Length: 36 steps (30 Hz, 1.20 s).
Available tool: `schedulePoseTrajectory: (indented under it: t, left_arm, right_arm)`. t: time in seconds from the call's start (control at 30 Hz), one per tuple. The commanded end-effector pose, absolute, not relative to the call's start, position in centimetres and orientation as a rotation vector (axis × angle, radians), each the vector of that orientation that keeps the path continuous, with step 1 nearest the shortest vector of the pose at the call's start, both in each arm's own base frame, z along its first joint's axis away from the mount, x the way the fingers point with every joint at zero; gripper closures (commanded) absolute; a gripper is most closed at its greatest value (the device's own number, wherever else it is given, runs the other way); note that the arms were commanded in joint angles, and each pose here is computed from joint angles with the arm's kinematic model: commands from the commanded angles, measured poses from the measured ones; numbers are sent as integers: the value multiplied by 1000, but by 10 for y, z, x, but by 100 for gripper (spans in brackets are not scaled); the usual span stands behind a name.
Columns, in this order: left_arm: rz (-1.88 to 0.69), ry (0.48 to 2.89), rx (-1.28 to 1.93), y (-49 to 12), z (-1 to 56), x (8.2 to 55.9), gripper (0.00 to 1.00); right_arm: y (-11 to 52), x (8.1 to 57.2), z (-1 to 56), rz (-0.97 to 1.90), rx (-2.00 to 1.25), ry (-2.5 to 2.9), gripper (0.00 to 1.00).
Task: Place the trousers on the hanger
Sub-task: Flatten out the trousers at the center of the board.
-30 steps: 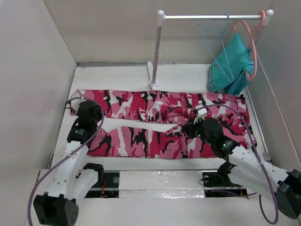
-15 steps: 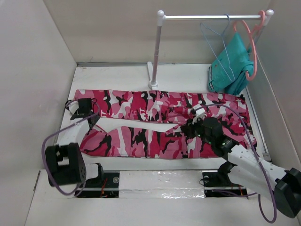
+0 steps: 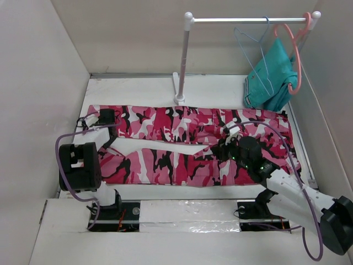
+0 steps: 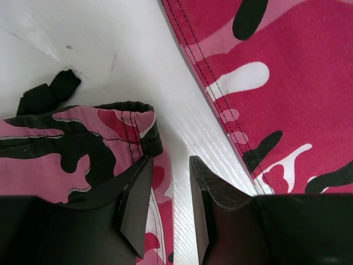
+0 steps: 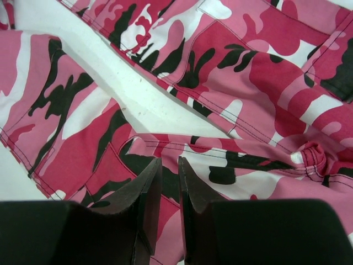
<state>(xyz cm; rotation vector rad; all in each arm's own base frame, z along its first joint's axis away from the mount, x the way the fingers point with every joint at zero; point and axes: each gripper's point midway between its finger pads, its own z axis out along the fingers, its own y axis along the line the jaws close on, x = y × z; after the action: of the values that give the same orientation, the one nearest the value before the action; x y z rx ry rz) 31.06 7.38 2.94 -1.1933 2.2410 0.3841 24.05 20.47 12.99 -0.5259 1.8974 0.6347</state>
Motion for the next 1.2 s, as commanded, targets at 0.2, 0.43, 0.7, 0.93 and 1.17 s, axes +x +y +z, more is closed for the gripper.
schedulePoseTrajectory:
  t: [0.2, 0.43, 0.7, 0.93, 1.17]
  left_arm:
    - [495, 2143, -1238, 92, 49, 305, 68]
    - [533, 2170, -1235, 93, 37, 301, 67]
    - [570, 2194, -1205, 97, 37, 316, 98]
    - [566, 2077, -1207, 116, 91, 327, 100]
    - [595, 2080, -1215, 131, 104, 344, 100]
  right_arm:
    - [202, 246, 150, 622, -511, 1812, 75]
    - [201, 246, 150, 618, -504, 1810, 75]
    - [199, 247, 148, 604, -496, 1819, 75]
    - [191, 250, 154, 570, -455, 1802, 75]
    - [184, 252, 156, 545, -416, 1802, 75]
